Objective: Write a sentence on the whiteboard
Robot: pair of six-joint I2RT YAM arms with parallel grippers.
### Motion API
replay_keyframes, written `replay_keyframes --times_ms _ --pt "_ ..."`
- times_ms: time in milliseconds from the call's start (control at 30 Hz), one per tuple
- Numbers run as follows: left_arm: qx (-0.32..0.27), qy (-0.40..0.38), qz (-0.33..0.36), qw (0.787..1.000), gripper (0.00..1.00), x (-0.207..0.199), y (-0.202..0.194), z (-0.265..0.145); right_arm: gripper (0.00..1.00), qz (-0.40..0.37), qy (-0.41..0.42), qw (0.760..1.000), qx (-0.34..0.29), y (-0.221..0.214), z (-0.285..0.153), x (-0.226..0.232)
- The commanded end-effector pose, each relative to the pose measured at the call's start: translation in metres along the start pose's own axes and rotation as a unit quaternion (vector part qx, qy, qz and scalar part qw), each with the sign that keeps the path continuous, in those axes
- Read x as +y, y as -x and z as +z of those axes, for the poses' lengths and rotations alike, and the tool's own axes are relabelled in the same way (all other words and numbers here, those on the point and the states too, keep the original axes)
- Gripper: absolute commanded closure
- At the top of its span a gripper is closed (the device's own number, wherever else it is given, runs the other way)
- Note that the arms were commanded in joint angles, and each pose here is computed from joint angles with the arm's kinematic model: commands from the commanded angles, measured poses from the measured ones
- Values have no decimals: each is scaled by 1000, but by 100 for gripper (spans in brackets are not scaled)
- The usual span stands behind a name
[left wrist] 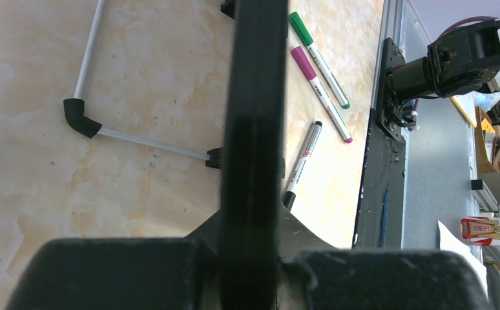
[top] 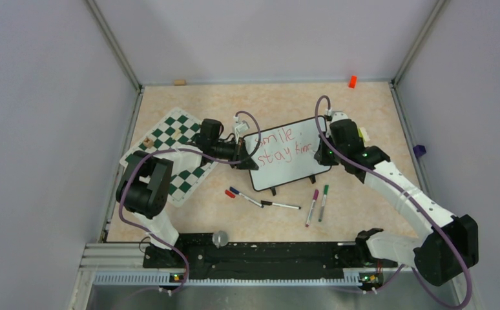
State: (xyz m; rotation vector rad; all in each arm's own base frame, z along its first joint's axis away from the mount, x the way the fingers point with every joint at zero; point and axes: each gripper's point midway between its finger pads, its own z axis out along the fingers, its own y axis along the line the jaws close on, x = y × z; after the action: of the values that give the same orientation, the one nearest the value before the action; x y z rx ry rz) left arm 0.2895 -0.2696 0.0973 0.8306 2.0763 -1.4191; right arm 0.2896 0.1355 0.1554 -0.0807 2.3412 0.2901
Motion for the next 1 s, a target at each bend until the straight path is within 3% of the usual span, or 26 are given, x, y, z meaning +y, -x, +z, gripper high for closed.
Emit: replay_keyframes --times_ms 0,967 --pt "1 60 -12 998 100 20 -1 -7 100 12 -21 999 -35 23 -2 -6" --pt "2 60 -13 998 100 21 -1 -7 100 17 -8 997 -77 76 -2 6"
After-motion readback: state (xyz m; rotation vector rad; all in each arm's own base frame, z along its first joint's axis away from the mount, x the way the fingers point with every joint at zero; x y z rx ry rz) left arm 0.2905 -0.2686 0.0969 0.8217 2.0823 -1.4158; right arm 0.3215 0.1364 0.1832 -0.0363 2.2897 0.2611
